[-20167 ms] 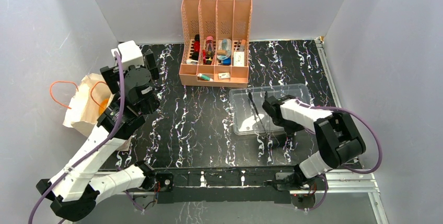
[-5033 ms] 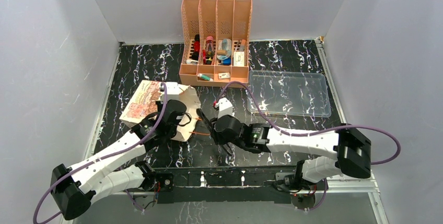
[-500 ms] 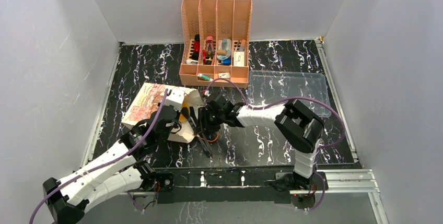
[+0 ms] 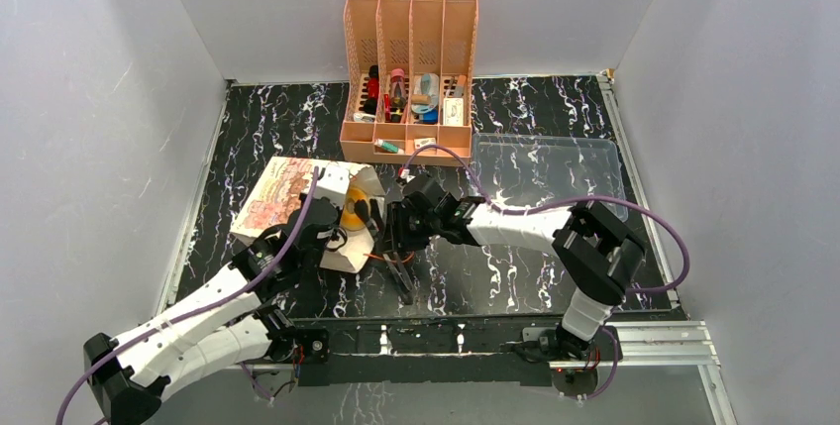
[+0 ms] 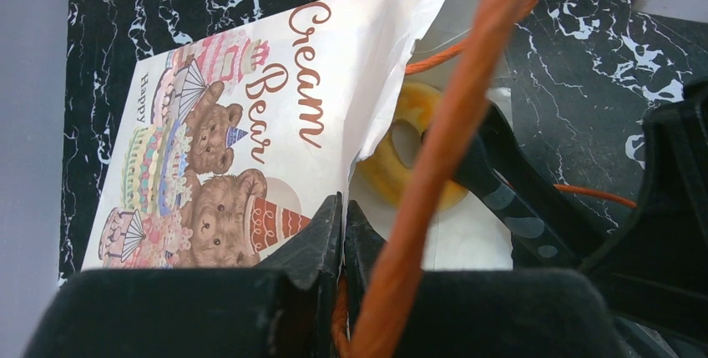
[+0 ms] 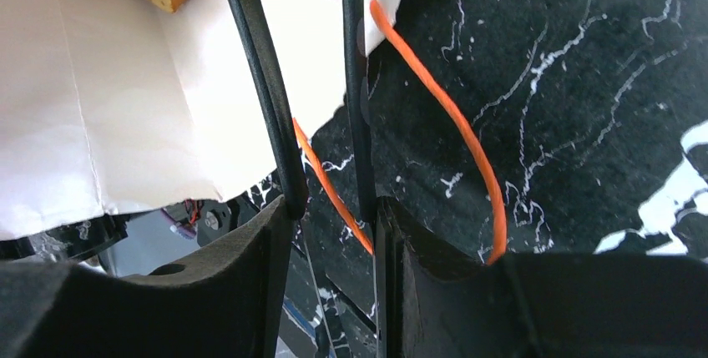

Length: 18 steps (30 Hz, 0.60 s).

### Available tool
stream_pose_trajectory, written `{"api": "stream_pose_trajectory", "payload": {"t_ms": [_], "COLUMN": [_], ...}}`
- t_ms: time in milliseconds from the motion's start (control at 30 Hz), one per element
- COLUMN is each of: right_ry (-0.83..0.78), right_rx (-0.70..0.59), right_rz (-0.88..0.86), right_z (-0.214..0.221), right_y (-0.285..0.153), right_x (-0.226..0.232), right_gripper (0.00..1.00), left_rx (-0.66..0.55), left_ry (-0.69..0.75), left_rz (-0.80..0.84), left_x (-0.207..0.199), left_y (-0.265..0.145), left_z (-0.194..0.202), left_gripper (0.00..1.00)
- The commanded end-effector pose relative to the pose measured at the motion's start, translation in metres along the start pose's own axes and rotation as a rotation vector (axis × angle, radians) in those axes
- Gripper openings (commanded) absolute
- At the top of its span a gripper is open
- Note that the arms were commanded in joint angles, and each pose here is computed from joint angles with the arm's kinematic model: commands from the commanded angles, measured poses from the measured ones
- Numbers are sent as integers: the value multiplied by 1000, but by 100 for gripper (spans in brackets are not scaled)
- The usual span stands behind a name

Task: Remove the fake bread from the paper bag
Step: Take out the fake bread from the paper bag.

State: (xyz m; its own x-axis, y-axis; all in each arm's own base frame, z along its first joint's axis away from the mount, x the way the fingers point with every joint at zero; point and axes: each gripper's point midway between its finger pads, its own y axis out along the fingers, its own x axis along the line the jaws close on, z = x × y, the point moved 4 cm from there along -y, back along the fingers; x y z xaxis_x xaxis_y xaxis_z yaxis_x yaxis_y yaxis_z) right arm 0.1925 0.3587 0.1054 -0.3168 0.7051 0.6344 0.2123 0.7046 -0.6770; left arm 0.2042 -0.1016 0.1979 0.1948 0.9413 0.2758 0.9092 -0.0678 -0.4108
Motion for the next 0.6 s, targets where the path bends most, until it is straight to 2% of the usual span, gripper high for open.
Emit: {"api": "stream_pose_trajectory", "payload": {"t_ms": [0,567], "right_ry": [-3,22], "right_rx": [-76,-164], "right_rz": [-41,-3], "right_z": [-12,-9], "right_y": [-19,-60], "right_x": [14,16], "right_gripper": [0,0], "left_rx": [-31,47], "left_ry": [-32,4], "left_rz": [-59,-196], "left_x": [7,19], "left_y": [-1,3], "left_z": [-17,-8], "left_gripper": [0,0]}}
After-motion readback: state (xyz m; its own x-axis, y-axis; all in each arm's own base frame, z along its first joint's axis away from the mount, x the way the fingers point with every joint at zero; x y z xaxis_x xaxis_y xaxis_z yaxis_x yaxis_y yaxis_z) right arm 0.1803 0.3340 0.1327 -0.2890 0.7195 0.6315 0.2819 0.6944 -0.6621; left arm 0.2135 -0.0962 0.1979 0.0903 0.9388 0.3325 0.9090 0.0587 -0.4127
